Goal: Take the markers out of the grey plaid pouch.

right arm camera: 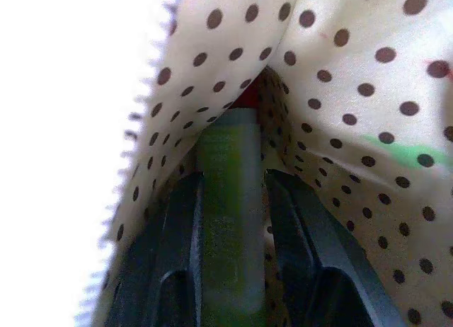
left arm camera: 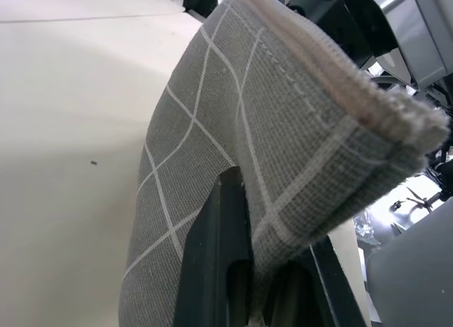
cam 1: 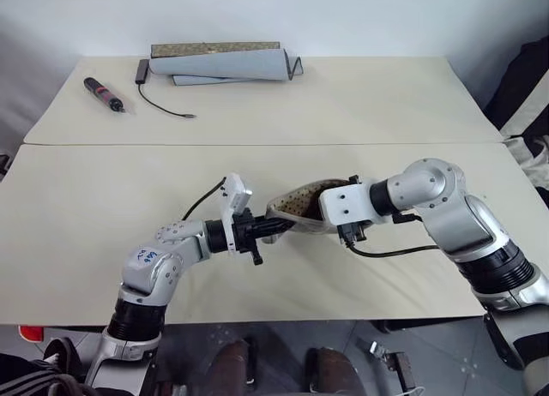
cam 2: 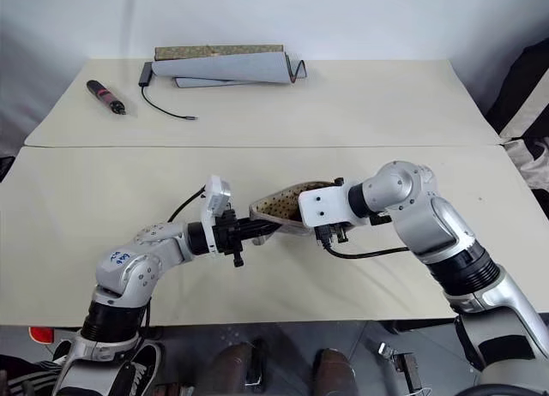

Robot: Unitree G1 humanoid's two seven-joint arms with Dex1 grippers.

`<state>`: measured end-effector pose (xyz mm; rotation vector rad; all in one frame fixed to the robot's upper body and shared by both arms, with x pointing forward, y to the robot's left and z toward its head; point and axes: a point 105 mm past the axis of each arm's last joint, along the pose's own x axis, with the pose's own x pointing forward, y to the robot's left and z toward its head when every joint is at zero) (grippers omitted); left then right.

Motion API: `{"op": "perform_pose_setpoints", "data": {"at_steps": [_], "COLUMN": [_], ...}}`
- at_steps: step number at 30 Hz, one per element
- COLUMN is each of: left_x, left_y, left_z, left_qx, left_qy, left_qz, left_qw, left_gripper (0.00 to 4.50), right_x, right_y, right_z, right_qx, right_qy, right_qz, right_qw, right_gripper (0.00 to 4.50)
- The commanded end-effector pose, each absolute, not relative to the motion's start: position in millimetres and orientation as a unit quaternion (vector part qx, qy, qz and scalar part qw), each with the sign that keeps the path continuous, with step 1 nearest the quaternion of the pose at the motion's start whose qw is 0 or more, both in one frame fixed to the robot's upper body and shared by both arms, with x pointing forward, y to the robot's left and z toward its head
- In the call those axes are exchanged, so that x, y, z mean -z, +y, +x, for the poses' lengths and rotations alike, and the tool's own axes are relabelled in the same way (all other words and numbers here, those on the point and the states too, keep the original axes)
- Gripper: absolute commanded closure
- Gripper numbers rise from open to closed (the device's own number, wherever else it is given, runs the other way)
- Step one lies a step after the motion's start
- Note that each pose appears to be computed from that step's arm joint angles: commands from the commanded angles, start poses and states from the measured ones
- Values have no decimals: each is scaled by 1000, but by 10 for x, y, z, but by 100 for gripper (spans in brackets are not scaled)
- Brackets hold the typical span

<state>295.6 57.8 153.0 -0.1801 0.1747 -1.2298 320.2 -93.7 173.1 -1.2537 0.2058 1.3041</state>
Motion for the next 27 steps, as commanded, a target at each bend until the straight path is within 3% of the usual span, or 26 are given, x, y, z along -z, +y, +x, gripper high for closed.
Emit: {"op": "perform_pose_setpoints", "data": {"at_steps": [1, 12, 19, 22, 27], "left_x": [-1595, -1545, -1511, -1480, -1461], "left_y": [568, 618, 645, 653, 651], "left_z": [2925, 2971, 2989, 2989, 2984], "left_qx": [581, 562, 556, 554, 554], "left_qy": [61, 62, 64, 67, 70], "left_qz": [-89, -95, -100, -102, -104], "left_qw": [807, 819, 823, 823, 823], "left_gripper": [450, 450, 450, 450, 450], "right_x": [-1694, -1567, -1644, -1604, -1526], "right_y": [-914, -859, -863, -870, -850], "right_z": [3243, 3369, 3428, 3401, 3412], "right_qx": [-562, -556, -544, -550, -546], "right_qy": [99, 105, 98, 109, 105], "right_qz": [-553, -548, -544, -540, -556], "right_qw": [607, 616, 631, 627, 618], "right_gripper": [313, 313, 313, 223, 223]}}
